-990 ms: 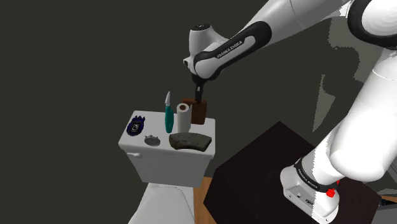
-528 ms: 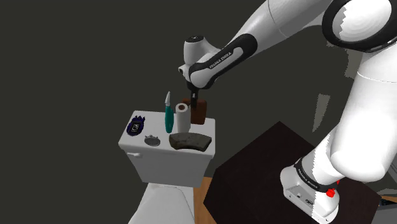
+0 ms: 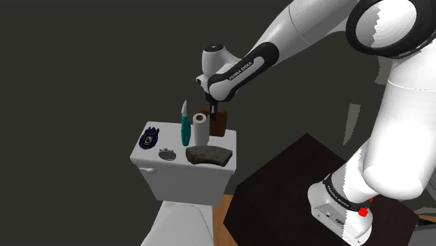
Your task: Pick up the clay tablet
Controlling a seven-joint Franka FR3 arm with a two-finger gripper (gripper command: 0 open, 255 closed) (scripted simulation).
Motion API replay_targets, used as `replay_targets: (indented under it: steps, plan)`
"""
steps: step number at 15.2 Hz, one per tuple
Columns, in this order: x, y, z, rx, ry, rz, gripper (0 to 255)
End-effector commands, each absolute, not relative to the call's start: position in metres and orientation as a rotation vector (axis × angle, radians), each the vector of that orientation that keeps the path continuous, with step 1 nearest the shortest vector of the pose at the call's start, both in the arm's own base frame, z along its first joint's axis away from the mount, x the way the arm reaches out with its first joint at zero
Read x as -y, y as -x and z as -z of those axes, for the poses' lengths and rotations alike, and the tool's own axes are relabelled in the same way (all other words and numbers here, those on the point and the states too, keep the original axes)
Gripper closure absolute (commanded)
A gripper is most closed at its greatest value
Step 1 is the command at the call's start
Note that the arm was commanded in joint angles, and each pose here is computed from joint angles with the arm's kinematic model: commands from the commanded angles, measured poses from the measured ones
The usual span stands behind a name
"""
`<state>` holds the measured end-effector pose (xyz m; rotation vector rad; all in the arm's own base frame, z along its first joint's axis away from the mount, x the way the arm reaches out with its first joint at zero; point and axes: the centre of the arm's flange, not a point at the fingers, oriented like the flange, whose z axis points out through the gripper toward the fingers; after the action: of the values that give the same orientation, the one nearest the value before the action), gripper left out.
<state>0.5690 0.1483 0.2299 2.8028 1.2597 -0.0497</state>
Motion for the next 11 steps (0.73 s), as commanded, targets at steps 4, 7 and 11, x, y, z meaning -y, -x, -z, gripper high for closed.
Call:
replay_targets:
  steps: [4,7,11]
  plan:
    - [-0.148,-0.569,-0.23,-1.259,-2.803,0.05,255]
    - [-0.149,-0.568,-0.235,-1.259,-2.803,0.05,255]
    - [-0.149,-0.568,-0.256,-1.259,-2.803,0.05,255]
